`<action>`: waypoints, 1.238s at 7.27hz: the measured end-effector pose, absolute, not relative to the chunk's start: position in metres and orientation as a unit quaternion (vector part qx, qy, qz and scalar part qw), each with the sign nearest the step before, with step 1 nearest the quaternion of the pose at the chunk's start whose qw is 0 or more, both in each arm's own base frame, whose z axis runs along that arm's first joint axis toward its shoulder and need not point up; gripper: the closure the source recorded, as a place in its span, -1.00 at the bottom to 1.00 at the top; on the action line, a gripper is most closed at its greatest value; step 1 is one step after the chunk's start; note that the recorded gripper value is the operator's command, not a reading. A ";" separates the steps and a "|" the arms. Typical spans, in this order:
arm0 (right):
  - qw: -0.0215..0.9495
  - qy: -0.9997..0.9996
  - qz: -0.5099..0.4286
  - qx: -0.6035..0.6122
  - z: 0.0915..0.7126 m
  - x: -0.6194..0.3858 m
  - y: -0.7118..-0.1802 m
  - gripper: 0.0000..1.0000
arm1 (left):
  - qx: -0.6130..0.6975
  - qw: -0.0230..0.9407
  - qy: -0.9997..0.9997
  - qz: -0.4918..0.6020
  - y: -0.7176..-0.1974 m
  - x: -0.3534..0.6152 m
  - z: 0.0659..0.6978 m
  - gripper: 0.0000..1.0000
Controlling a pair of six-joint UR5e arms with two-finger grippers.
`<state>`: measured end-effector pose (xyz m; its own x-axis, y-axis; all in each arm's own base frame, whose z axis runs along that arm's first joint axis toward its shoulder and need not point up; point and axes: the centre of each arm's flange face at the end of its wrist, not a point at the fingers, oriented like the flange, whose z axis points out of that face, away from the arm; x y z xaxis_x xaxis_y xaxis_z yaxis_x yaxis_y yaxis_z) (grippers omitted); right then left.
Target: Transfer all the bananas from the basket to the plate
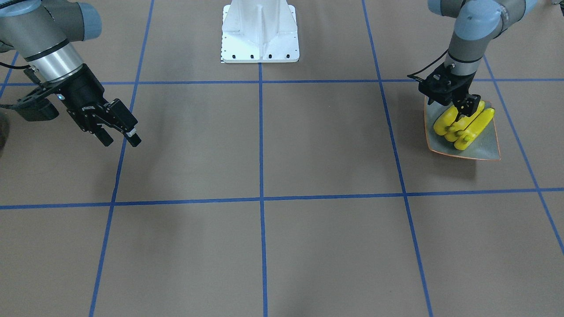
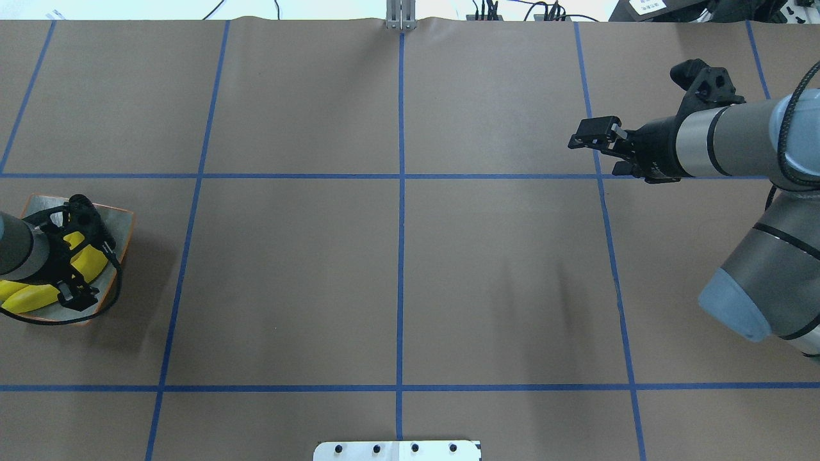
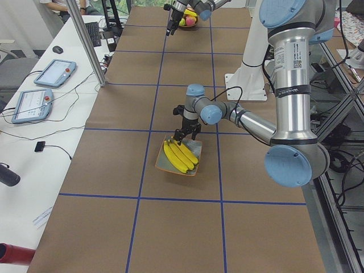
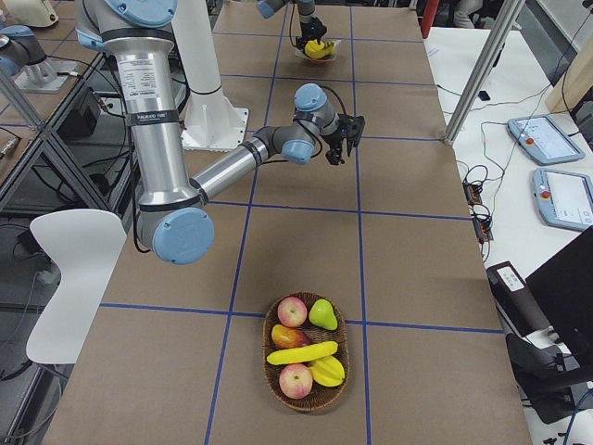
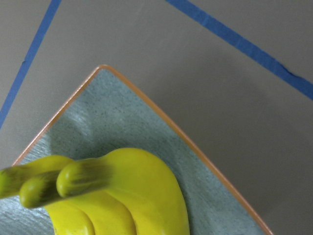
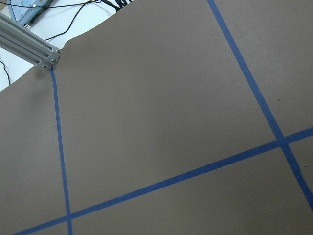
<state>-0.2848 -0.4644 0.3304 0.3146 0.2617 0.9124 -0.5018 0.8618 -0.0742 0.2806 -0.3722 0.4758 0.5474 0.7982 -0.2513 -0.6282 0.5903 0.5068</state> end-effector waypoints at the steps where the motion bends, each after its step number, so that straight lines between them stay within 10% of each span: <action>1: 0.802 -0.533 0.244 0.117 0.331 -0.277 -0.468 -1.00 | 0.180 0.857 0.259 0.407 -0.374 0.281 0.462 -0.97; 9: 0.893 -0.420 0.093 0.132 0.546 -0.058 -0.441 -1.00 | 0.100 0.898 0.366 0.223 -0.417 0.309 0.368 -0.97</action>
